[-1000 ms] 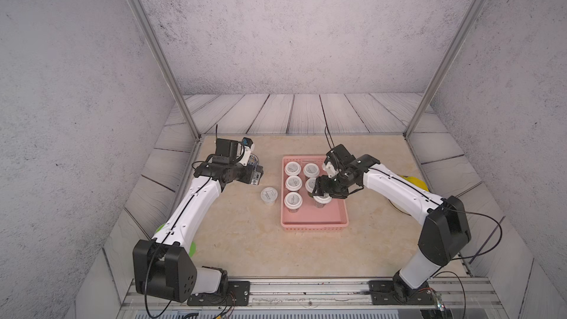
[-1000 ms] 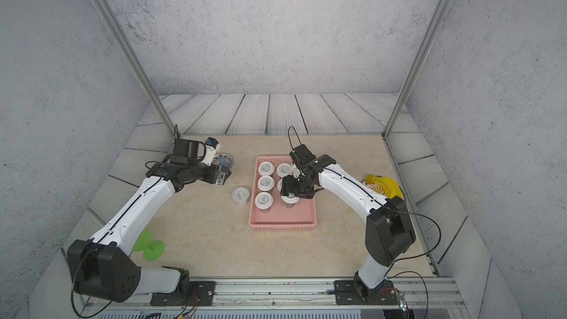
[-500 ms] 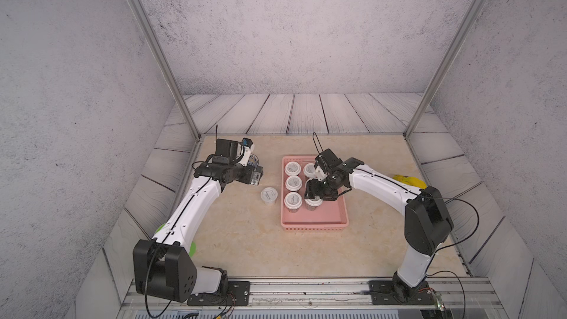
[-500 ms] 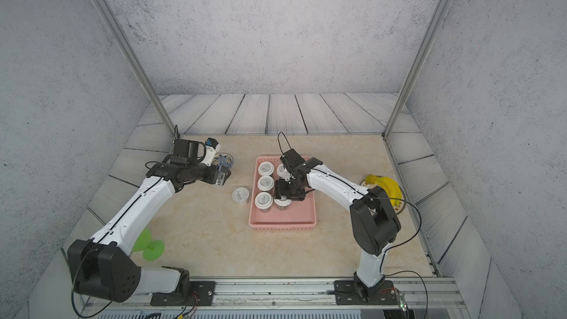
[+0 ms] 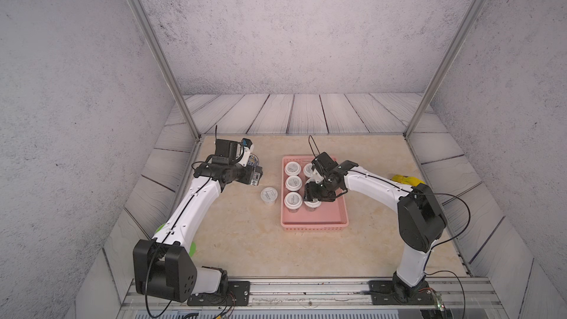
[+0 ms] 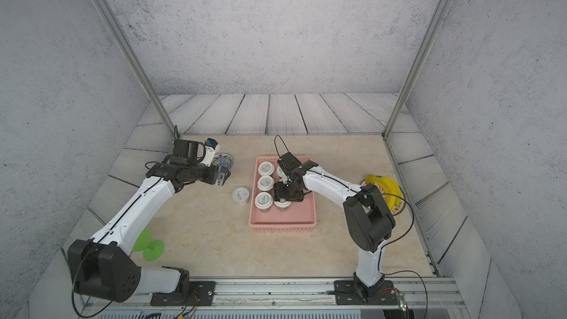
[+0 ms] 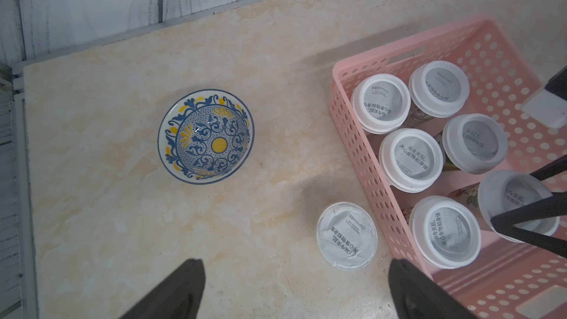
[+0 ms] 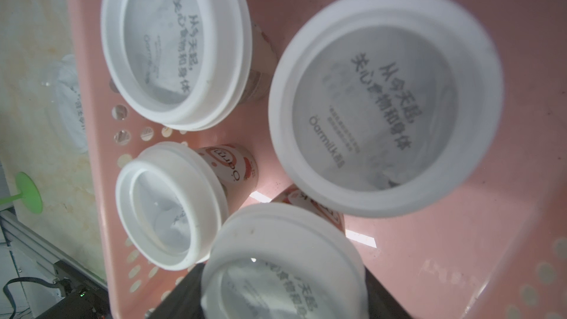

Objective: Put the yogurt in the basket
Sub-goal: Place the yogurt in the basket.

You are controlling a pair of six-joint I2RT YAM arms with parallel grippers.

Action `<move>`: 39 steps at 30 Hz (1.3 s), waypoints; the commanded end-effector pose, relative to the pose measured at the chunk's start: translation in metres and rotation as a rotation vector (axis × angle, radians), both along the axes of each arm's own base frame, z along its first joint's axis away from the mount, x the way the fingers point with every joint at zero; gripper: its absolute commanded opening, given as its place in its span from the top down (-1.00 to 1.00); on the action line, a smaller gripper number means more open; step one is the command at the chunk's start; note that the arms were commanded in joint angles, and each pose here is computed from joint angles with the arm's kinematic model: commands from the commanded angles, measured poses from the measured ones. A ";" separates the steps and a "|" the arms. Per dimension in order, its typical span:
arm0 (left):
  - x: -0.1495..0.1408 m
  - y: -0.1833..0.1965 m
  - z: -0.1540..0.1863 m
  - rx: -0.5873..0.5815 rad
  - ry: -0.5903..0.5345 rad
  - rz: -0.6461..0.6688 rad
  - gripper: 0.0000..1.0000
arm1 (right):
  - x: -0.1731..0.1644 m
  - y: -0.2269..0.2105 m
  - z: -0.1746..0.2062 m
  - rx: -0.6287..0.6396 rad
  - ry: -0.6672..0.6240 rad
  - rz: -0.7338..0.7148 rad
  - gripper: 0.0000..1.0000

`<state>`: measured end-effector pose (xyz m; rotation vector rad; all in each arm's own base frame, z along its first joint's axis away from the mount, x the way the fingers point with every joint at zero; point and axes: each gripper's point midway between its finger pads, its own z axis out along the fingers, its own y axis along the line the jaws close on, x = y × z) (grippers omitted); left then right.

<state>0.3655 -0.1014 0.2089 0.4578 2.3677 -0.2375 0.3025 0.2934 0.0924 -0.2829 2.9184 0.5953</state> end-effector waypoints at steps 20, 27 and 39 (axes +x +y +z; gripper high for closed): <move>0.000 0.003 0.002 -0.017 -0.008 0.012 -1.00 | 0.004 -0.001 -0.024 -0.037 -0.003 0.001 -0.41; 0.000 0.004 0.003 -0.018 -0.011 0.013 -1.00 | 0.002 -0.003 -0.026 -0.046 0.006 0.000 -0.50; 0.000 0.003 0.001 -0.019 -0.007 0.010 -1.00 | -0.001 -0.006 -0.013 -0.039 -0.011 -0.001 -0.64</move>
